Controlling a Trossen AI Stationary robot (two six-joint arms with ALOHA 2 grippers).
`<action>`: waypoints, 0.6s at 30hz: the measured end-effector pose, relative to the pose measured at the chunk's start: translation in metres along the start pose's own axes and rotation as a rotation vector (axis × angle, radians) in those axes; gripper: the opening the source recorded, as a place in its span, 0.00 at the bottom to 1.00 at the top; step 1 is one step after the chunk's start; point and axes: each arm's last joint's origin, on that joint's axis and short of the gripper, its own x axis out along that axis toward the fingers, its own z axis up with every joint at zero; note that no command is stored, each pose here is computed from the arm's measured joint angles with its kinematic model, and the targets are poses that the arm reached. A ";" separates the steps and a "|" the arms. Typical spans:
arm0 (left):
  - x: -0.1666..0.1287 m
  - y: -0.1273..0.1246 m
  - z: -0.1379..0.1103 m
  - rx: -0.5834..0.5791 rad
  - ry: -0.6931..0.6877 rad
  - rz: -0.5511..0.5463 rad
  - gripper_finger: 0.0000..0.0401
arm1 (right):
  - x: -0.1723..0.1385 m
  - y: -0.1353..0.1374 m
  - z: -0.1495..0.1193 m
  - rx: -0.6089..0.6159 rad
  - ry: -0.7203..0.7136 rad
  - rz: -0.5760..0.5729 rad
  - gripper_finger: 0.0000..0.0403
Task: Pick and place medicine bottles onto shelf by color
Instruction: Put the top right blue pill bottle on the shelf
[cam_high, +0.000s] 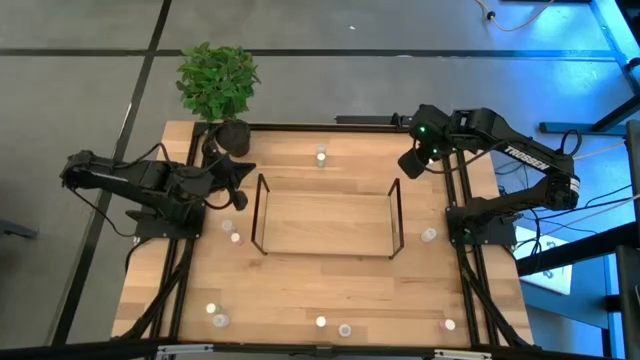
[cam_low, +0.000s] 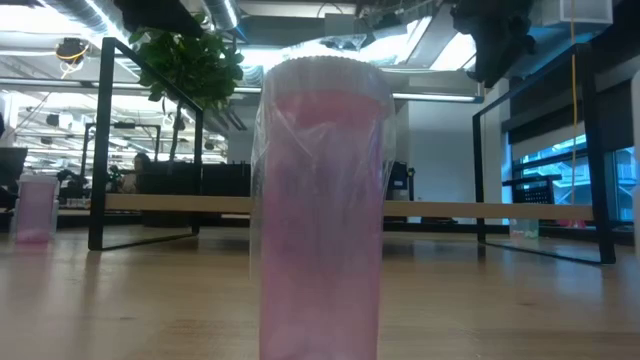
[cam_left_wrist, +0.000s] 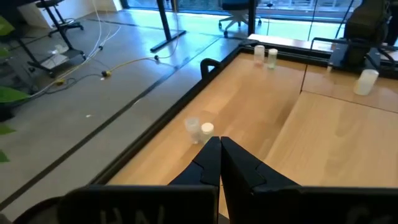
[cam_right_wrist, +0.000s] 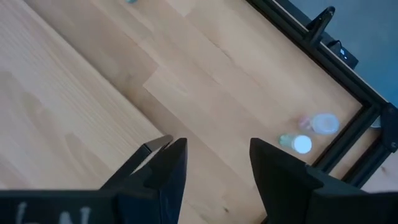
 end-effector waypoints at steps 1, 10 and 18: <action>0.000 0.000 0.000 0.000 0.000 -0.001 0.00 | 0.000 0.000 0.000 0.001 -0.004 0.002 0.44; 0.000 0.000 0.000 0.001 0.001 -0.001 0.00 | 0.000 0.000 0.001 0.011 -0.009 0.003 0.44; 0.000 0.000 0.000 0.001 0.001 -0.001 0.00 | 0.001 -0.004 0.001 0.075 0.001 -0.010 0.44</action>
